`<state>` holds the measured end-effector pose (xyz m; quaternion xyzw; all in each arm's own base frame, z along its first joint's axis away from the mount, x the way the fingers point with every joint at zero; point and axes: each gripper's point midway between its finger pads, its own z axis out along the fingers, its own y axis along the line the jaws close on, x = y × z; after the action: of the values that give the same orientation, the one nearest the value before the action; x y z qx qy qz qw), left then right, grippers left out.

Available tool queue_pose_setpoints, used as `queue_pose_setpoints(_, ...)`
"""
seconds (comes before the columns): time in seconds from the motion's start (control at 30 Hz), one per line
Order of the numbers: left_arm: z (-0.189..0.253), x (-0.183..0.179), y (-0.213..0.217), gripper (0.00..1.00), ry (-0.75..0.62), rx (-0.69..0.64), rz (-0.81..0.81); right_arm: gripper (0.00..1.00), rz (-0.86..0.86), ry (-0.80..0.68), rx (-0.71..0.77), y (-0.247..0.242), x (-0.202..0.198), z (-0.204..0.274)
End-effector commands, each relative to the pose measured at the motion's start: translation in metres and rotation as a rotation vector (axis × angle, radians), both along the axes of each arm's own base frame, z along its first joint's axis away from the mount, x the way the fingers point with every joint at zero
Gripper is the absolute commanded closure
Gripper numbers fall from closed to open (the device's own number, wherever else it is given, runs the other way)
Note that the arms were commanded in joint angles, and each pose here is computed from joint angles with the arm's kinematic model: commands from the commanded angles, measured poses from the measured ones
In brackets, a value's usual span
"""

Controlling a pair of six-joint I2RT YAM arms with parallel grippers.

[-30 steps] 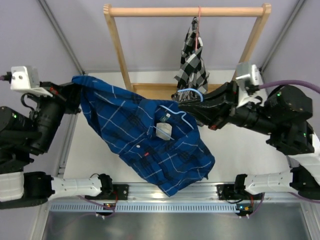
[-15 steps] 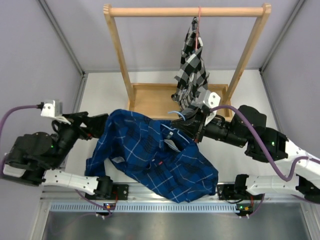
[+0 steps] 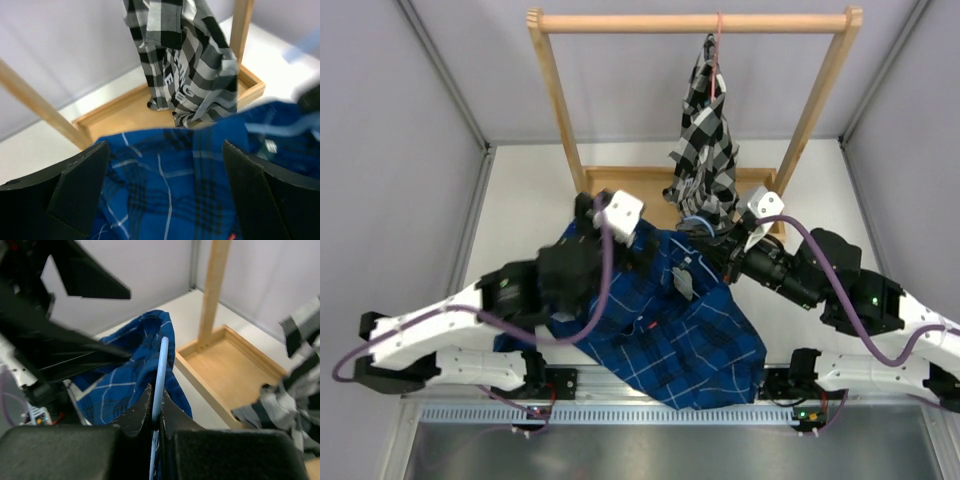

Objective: Place the shirt on the hanger

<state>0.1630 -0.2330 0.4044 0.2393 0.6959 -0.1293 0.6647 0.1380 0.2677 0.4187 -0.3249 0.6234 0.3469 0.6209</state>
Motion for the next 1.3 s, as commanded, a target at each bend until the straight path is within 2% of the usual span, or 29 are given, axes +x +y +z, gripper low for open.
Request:
queue_pose_setpoints(0.0, -0.006, 0.04, -0.039, 0.03, 0.111, -0.036, -0.143, 1.0, -0.16, -0.017, 0.025, -0.021, 0.02, -0.002)
queue_pose_setpoints(0.03, -0.004, 0.032, -0.046, 0.03, 0.123, -0.063, -0.248, 1.0, -0.159, -0.01, 0.019, -0.022, 0.02, -0.01)
queue_pose_setpoints(0.07, 0.011, 0.037, -0.044, 0.02, 0.076, -0.122, -0.279, 1.0, -0.127, -0.009, 0.022, -0.02, 0.014, -0.011)
queue_pose_setpoints(0.1, -0.002, 0.032, -0.049, 0.02, 0.08, -0.109, -0.343, 1.0, -0.11, -0.009, 0.025, -0.02, 0.011, -0.012)
queue_pose_setpoints(0.13, 0.001, 0.014, -0.058, 0.02, 0.055, -0.097, -0.486, 1.0, -0.097, -0.006, 0.017, -0.02, 0.009, -0.017)
queue_pose_setpoints(0.17, 0.003, 0.009, -0.057, 0.02, 0.04, -0.1, -0.545, 1.0, -0.084, -0.012, 0.02, -0.021, 0.007, -0.016)
queue_pose_setpoints(0.23, -0.006, -0.008, -0.07, 0.02, 0.061, -0.061, -0.703, 1.0, -0.067, -0.044, -0.017, -0.019, 0.006, -0.021)
queue_pose_setpoints(0.33, -0.022, -0.021, -0.076, 0.04, 0.111, 0.028, -0.84, 1.0, -0.065, -0.047, -0.044, -0.014, 0.008, -0.028)
queue_pose_setpoints(0.47, -0.033, -0.063, -0.075, 0.1, 0.126, 0.077, -1.165, 1.0, -0.033, -0.047, -0.046, -0.01, 0.004, -0.029)
queue_pose_setpoints(0.5, -0.039, -0.065, -0.074, 0.15, 0.15, 0.093, -1.184, 1.0, -0.017, -0.051, -0.043, -0.01, 0.002, -0.028)
queue_pose_setpoints(0.6, -0.045, -0.055, -0.076, 0.22, 0.183, 0.122, -1.234, 1.0, 0.039, -0.072, -0.027, -0.011, -0.008, -0.022)
queue_pose_setpoints(0.63, -0.056, -0.049, -0.078, 0.24, 0.23, 0.144, -1.238, 1.0, 0.048, -0.076, -0.026, -0.012, -0.01, -0.021)
queue_pose_setpoints(0.77, -0.06, -0.035, -0.079, 0.25, 0.234, 0.158, -1.227, 1.0, 0.168, -0.121, -0.005, -0.016, -0.033, -0.017)
queue_pose_setpoints(0.9, -0.063, -0.046, -0.082, 0.23, 0.249, 0.133, -1.312, 1.0, 0.276, -0.143, -0.031, -0.014, -0.051, -0.023)
queue_pose_setpoints(0.97, -0.067, -0.045, -0.081, 0.2, 0.257, 0.137, -1.304, 1.0, 0.27, -0.142, -0.041, -0.015, -0.05, -0.024)
queue_pose_setpoints(1.13, -0.069, -0.035, -0.078, 0.2, 0.247, 0.167, -1.231, 1.0, 0.281, -0.15, -0.059, -0.014, -0.051, -0.028)
queue_pose_setpoints(1.27, -0.048, -0.032, -0.076, 0.17, 0.218, 0.152, -1.18, 1.0, 0.267, -0.149, -0.071, -0.016, -0.048, -0.03)
